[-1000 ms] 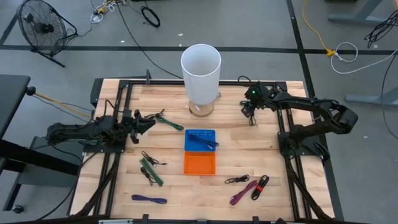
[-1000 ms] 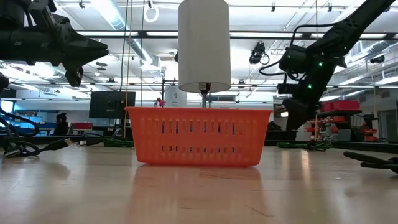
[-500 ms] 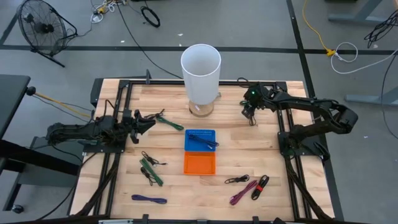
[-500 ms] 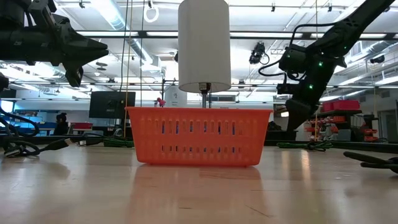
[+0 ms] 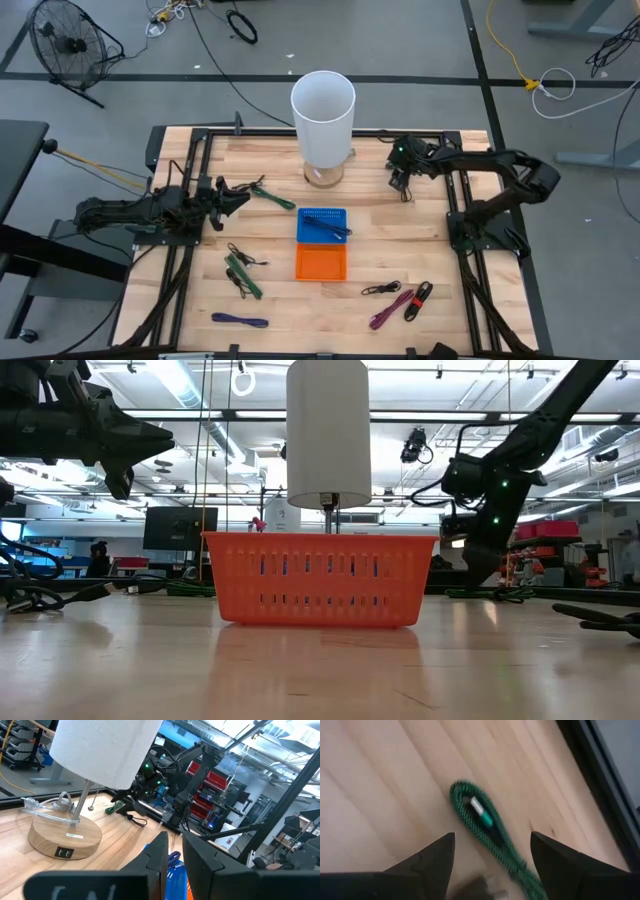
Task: Pick & Place USB Port
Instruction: Put the green charger cable into the blue bin
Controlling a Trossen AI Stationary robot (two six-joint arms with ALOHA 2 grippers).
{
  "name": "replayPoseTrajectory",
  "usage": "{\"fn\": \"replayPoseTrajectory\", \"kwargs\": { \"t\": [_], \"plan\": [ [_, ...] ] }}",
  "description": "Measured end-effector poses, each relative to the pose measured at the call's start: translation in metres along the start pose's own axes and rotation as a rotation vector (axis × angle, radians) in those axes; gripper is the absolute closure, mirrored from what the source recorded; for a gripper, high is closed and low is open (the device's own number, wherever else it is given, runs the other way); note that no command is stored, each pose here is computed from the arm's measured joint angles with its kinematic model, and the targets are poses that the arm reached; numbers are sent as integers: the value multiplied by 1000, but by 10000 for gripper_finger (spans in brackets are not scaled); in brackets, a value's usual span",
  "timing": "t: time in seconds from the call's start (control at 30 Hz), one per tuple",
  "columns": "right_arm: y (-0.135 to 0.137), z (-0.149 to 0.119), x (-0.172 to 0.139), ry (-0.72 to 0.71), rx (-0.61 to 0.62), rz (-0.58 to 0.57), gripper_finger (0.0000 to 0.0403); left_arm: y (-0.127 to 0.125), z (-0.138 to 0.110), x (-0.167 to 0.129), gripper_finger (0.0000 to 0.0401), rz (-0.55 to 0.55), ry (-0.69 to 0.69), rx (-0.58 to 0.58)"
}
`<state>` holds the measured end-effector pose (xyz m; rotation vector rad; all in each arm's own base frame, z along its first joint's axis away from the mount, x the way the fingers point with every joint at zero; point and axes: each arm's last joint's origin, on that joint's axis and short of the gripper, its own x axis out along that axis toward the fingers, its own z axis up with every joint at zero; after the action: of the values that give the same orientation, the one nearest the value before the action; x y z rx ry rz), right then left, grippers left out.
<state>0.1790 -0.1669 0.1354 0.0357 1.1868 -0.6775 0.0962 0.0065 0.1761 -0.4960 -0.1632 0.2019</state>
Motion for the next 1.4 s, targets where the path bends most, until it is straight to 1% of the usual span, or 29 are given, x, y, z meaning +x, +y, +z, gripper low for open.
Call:
{"fn": "replayPoseTrajectory", "kwargs": {
  "t": [0.1, 0.17, 0.27, 0.37, 0.43, 0.5, 0.53, 0.7, 0.83, 0.9, 0.97, 1.1, 1.17, 1.3, 1.4],
  "plan": [
    [2, 1, 5, -2, -24, 3, 143, 0, 0, 0, 341, 0, 0, 0],
    [6, 1, 8, 4, -57, 10, 150, 0, 0, 0, 341, 0, 0, 0],
    [11, 3, 10, 15, -99, 7, 184, 0, 0, 0, 341, 0, 0, 0],
    [14, 1, 13, 43, -106, 23, 249, 0, 0, 0, 341, 0, -1, 1],
    [14, -1, 15, 60, -104, 37, 311, 0, 0, 0, 341, 0, 0, 0],
    [13, -2, 15, 68, -93, 26, 371, 0, 0, 0, 341, 0, 0, 1],
    [13, -2, 15, 69, -89, 31, 384, 0, 0, 0, 341, 0, 0, 1],
    [14, -1, 13, 84, -74, 47, 395, 0, 0, 0, 341, 0, 0, 1],
    [15, 7, 1, 118, -88, 50, 399, 0, 0, 0, 341, 0, 0, 1],
    [17, 11, -10, 138, -112, 57, 401, 0, 0, 0, 341, 1, 0, 1],
    [15, 24, -24, 87, -115, 47, 401, 0, 0, 0, 341, 0, 0, 1],
    [17, 32, -51, 68, -122, 53, 401, 0, 0, 0, 341, 1, 0, 1],
    [18, 37, -69, 31, -112, 57, 402, 0, 0, 0, 341, 0, 0, 1],
    [27, 36, -98, 39, -131, 120, 402, 0, 0, 0, 341, 0, 0, 1],
    [39, 35, -123, 19, -137, 162, 402, 0, 0, 0, 341, 1, 0, 0]
  ]
}}
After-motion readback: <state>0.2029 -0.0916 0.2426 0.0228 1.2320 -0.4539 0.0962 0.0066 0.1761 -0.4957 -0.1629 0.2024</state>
